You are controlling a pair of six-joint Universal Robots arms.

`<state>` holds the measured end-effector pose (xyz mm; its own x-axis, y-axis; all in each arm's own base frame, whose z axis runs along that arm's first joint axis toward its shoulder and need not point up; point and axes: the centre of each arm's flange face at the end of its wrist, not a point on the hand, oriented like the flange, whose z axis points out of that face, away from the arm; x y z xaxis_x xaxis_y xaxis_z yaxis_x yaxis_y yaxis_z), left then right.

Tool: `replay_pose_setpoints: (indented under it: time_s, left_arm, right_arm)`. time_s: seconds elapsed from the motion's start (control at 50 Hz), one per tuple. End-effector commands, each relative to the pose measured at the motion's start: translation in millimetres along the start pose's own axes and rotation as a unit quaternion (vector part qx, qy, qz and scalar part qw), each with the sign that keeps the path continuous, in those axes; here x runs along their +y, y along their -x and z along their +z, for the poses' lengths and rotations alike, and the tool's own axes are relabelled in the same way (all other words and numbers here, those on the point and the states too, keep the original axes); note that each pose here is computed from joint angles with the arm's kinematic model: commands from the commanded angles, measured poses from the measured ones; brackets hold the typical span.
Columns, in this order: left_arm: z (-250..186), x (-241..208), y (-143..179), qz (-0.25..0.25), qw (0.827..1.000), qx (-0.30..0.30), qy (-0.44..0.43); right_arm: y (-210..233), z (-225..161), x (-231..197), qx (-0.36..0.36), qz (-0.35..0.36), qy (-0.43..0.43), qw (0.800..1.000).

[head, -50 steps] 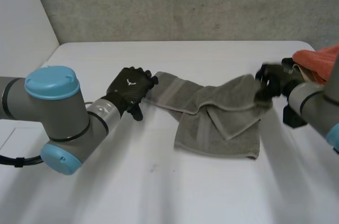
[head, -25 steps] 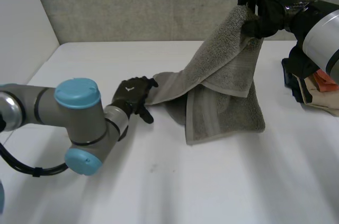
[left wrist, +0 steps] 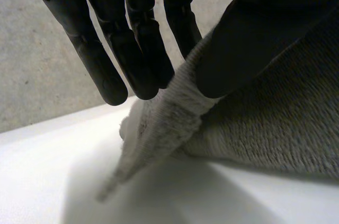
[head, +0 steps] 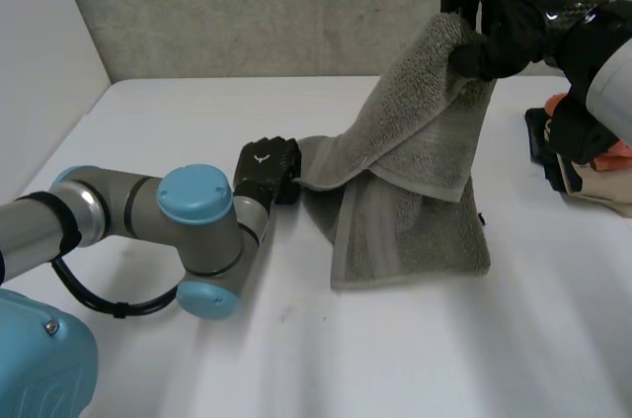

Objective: Fold the laundry.

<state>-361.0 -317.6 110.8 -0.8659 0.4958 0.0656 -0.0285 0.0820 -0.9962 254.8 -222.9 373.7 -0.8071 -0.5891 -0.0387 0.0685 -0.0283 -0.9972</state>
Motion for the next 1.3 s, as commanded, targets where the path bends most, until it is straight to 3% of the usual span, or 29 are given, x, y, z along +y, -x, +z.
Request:
replay_pose_setpoints:
  time_s: [0.02,0.1,0.16,0.2,0.26,0.36,0.48,0.56,0.64,0.72,0.78,0.84,0.9,1.02,1.06,1.16,1.3]
  left_arm:
    - [2,-12,6,-0.001,1.0,-0.012,-0.016]
    - [-5,-37,21,0.001,0.999,-0.04,-0.032]
    - [-19,-90,52,0.003,0.994,-0.078,-0.078]
    - [-35,-121,69,0.014,0.99,-0.096,-0.103]
    - [-58,-147,70,0.043,0.987,-0.094,-0.122]
    - [-87,-162,62,0.089,0.985,-0.063,-0.132]
    - [-81,-145,61,0.119,0.986,-0.041,-0.109]
    - [-45,-139,67,0.146,0.981,-0.048,-0.116]
    - [-10,-175,71,0.187,0.962,-0.067,-0.185]
    - [4,-249,64,0.208,0.92,-0.095,-0.319]
    - [-1,-275,62,0.202,0.897,-0.107,-0.379]
    - [-12,-287,56,0.2,0.887,-0.107,-0.402]
    - [-33,-280,44,0.199,0.894,-0.094,-0.39]
    - [-66,-217,43,0.202,0.932,-0.077,-0.29]
    - [-73,-197,42,0.203,0.941,-0.072,-0.261]
    - [-93,-129,45,0.204,0.966,-0.059,-0.149]
    - [-101,-87,45,0.201,0.976,-0.046,-0.073]
  right_arm:
    - [-5,2,9,0.008,0.002,0.014,1.0]
    - [-6,5,11,0.005,-0.011,0.016,1.0]
    - [-12,14,24,0.006,-0.043,0.039,0.998]
    - [-19,21,35,0.012,-0.087,0.059,0.994]
    - [-28,25,51,0.016,-0.151,0.098,0.984]
    - [-36,34,85,0.005,-0.221,0.169,0.961]
    - [-47,56,108,0.033,-0.243,0.195,0.95]
    - [-58,87,110,0.068,-0.257,0.14,0.954]
    - [-56,119,81,0.11,-0.283,0.009,0.953]
    - [-59,138,23,0.182,-0.3,-0.17,0.921]
    - [-56,135,-3,0.194,-0.304,-0.23,0.904]
    - [-51,127,-14,0.184,-0.311,-0.232,0.903]
    - [-48,120,-7,0.165,-0.319,-0.198,0.912]
    - [-38,89,40,0.089,-0.358,-0.034,0.929]
    - [-36,81,56,0.071,-0.376,0.011,0.924]
    - [-27,61,104,0.014,-0.438,0.119,0.891]
    - [-6,62,164,-0.054,-0.454,0.176,0.872]
